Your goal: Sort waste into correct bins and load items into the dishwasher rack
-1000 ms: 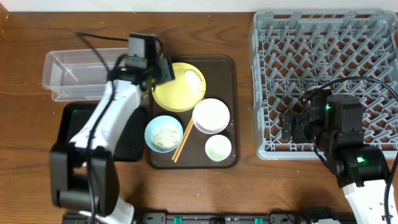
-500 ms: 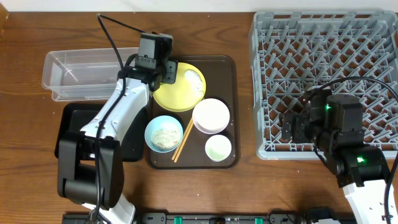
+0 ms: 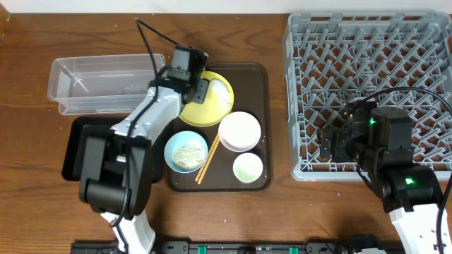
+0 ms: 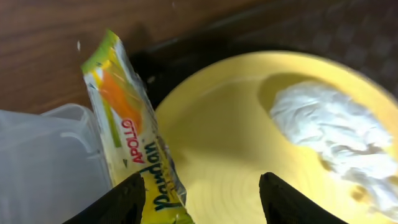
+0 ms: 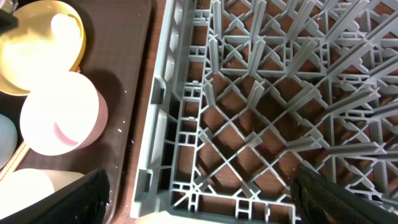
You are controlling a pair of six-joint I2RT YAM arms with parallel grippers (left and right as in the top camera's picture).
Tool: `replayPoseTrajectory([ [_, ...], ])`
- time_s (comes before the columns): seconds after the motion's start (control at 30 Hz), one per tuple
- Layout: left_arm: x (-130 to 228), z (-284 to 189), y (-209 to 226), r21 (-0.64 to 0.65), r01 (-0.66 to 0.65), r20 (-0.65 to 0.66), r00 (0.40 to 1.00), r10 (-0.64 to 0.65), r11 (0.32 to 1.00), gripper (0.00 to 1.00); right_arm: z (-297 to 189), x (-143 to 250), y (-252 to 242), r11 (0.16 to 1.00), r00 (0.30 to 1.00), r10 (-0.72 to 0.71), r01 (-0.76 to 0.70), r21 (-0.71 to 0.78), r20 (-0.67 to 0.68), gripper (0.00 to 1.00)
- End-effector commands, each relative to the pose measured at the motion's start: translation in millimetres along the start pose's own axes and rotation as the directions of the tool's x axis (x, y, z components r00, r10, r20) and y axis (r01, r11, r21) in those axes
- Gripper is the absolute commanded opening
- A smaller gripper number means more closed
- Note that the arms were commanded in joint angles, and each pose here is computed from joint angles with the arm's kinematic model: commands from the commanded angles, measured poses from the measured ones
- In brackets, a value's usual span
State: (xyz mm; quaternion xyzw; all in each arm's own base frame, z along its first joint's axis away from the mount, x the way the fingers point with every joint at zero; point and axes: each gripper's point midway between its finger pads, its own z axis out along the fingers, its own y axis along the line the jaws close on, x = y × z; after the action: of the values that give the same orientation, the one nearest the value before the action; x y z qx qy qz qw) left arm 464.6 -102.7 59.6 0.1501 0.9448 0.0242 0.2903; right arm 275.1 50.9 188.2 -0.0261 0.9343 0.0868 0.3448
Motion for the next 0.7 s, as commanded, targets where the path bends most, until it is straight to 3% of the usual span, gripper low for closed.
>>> replayPoseTrajectory([
  [0.0,13.0,12.1,14.2,-0.121,-0.038,-0.051,0.998,0.032,0.992,0.62,-7.3,-11.0,0.6,1.000,0.999,0.012,-0.011,-0.005,0.033,0.92],
  [0.53,27.0,26.9,16.1,-0.141,-0.049,-0.096,0.995,0.035,0.989,0.59,-7.4,-11.3,0.7,1.000,0.999,0.011,-0.011,-0.005,0.035,0.92],
  [0.67,28.8,27.7,15.9,-0.141,-0.050,-0.103,0.994,0.036,0.989,0.43,-7.4,-11.2,0.6,1.000,0.999,0.011,-0.011,-0.005,0.034,0.92],
])
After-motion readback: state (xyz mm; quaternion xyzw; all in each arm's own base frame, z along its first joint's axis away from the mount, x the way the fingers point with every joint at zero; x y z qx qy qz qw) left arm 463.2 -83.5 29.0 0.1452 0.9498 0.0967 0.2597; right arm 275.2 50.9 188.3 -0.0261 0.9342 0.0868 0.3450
